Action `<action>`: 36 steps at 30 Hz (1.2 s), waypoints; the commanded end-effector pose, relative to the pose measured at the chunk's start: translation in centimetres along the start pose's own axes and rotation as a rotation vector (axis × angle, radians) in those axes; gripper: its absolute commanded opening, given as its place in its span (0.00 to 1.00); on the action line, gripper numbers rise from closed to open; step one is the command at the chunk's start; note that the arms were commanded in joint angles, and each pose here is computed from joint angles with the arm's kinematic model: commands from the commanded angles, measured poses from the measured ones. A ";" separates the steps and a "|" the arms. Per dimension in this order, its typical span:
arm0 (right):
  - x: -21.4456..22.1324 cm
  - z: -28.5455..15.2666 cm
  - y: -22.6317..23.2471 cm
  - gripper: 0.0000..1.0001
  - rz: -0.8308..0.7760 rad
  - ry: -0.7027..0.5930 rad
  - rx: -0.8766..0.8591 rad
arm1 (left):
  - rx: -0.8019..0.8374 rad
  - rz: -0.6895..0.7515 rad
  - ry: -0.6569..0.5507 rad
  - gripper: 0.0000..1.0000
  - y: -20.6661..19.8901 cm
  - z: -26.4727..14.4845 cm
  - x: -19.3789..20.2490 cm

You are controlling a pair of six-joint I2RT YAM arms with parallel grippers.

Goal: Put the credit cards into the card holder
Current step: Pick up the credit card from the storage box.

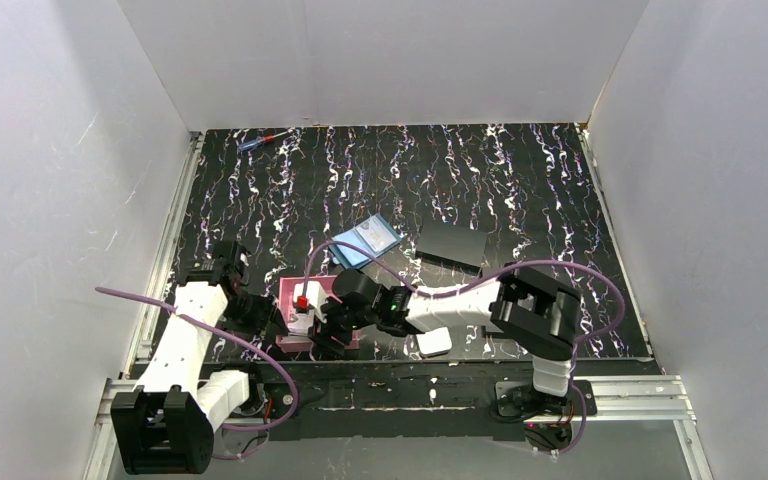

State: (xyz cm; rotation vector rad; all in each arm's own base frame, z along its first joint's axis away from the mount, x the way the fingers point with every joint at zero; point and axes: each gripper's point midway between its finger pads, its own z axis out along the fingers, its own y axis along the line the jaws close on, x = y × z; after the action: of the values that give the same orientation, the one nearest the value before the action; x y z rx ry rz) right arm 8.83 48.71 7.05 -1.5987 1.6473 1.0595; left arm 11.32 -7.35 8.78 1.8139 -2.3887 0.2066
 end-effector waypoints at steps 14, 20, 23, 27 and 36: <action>-8.0 -4.8 -2.3 0.69 -0.029 -0.159 0.183 | 0.098 0.059 0.003 0.00 -1.3 -4.4 1.0; -9.2 -4.4 -1.9 0.66 0.006 -0.203 0.129 | 0.154 0.131 -0.039 0.00 -2.2 -5.8 0.6; -9.7 -4.6 -1.3 0.66 -0.004 -0.221 0.099 | 0.209 0.173 -0.028 0.00 -3.7 -6.9 1.0; -10.5 -4.8 -1.6 0.64 0.013 -0.240 0.129 | 0.223 0.170 -0.022 0.00 -4.4 -7.8 1.2; -11.1 -5.1 -6.5 0.36 -0.012 -0.196 0.426 | 0.245 0.169 0.020 0.00 -5.7 -8.9 2.2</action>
State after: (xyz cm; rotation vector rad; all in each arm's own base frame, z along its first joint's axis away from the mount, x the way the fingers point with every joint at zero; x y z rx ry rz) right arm 14.09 49.25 16.52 -1.2821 1.6249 0.9105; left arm 16.07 -8.68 16.39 1.7025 -2.5915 0.4980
